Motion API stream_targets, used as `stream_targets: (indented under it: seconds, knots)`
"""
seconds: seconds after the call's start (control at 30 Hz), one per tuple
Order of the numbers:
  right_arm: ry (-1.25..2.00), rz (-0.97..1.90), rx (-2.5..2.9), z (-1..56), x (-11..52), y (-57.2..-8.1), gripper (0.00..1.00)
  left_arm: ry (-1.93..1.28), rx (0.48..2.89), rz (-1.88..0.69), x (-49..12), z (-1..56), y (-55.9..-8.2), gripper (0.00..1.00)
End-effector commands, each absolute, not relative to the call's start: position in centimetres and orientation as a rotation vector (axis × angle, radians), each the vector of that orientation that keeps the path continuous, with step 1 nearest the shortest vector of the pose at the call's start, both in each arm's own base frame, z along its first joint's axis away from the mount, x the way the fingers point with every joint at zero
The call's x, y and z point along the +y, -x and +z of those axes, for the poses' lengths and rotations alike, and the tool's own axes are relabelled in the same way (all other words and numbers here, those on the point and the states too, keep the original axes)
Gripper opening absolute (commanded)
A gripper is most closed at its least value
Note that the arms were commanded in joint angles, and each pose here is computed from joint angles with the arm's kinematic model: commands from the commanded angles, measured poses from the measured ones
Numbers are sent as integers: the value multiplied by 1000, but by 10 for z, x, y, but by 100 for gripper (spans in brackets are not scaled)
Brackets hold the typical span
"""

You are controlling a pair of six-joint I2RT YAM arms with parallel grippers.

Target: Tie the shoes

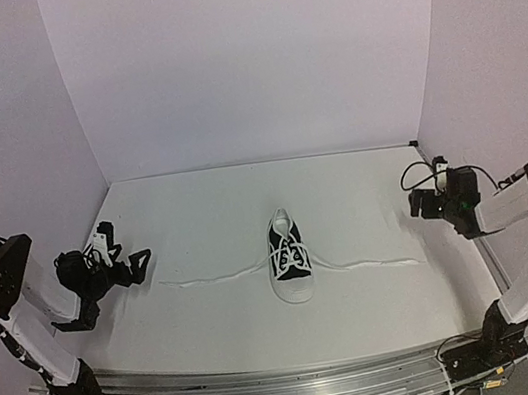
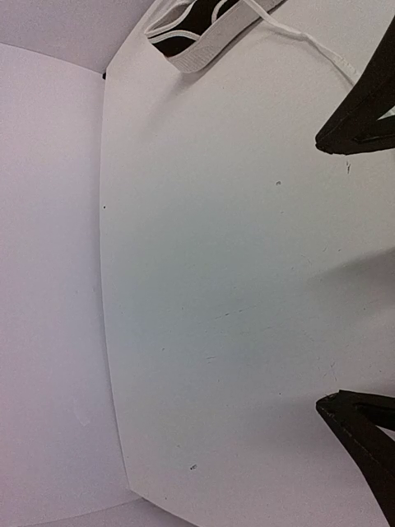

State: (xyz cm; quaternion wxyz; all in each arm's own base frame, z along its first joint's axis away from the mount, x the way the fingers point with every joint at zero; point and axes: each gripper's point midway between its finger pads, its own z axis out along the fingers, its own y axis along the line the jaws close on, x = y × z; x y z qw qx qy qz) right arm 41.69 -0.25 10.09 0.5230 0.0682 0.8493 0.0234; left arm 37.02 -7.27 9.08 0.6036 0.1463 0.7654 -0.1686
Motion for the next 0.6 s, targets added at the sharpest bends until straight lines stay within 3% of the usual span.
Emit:
stream_targets:
  seconds: [0.0, 0.17, 0.37, 0.57]
  knots:
    - [-124, 310, 1923, 199, 29, -419, 97, -344, 1703, -381, -73, 110, -376, 100]
    - [-106, 475, 2155, 204, 60, -385, 96, -348, 1666, -396, -75, 130, -371, 100]
    - [355, 312, 2352, 177, 110, -334, 95, -795, 1663, -571, -160, 192, -373, 100]
    - [906, 268, 2428, 130, 140, -301, 90, -1473, 1801, -720, -243, 116, -322, 99]
